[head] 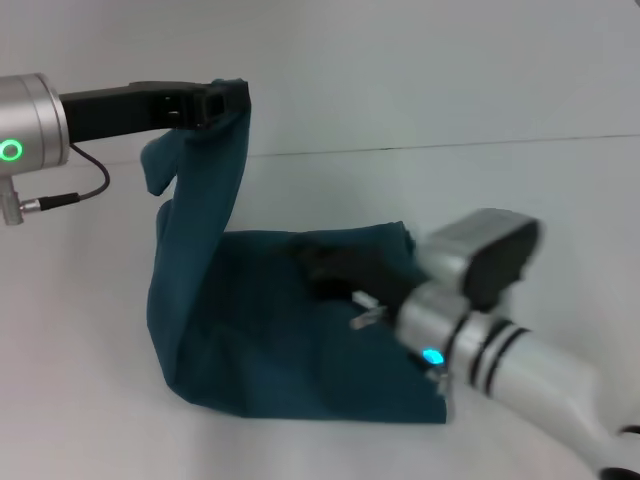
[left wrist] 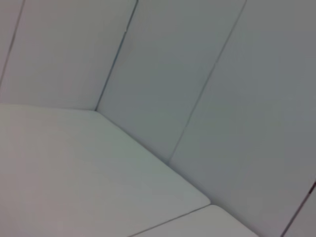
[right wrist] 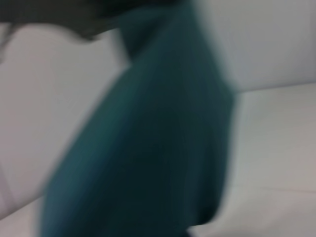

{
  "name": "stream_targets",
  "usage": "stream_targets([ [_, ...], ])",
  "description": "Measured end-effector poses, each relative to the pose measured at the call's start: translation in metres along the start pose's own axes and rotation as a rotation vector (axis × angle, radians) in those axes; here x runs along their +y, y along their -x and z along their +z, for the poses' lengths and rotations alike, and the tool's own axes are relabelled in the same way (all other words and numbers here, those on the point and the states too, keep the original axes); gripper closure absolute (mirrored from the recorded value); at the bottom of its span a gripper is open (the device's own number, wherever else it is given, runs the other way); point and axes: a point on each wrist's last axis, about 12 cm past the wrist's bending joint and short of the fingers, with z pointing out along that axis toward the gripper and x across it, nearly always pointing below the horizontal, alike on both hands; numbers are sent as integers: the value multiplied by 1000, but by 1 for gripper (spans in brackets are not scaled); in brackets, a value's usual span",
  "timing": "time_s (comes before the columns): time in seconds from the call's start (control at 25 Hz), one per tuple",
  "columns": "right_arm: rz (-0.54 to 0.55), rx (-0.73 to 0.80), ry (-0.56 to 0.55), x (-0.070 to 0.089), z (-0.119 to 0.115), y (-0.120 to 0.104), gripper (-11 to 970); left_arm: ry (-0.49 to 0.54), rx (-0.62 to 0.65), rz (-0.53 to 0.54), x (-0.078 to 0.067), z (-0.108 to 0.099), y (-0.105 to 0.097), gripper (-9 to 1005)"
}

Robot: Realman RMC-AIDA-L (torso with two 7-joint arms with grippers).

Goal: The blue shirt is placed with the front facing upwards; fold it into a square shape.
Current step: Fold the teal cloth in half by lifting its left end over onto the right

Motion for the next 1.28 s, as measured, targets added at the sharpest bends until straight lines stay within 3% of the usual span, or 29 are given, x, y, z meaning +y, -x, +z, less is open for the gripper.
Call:
stream_targets([
  [0.2,83,-126,-162,-44,-34,-5,947,-29,3,-5,-3,2,-4,994],
  [0.52,208,-287,-378,-109,-91,-5,936,-137,10,-25,-19,18,-20,993],
  [0.68,222,-309,-450,-128,-108,-4,930,-191,41,-30,-28,30,-31,993],
  [0.88,222,-308,-496,-141,-120,-3,923,-245,78,-52,-37,50,-48,993],
  [1.12,214,-301,-513,-145,-122,-3,914,-291,116,-65,-54,75,-69,993],
  [1.16,213,-299,-512,-145,-121,-2,913,-307,139,-59,-62,89,-84,994],
  [1.28,213,-296,-511,-145,-120,-2,908,-332,163,-48,-70,103,-102,994],
])
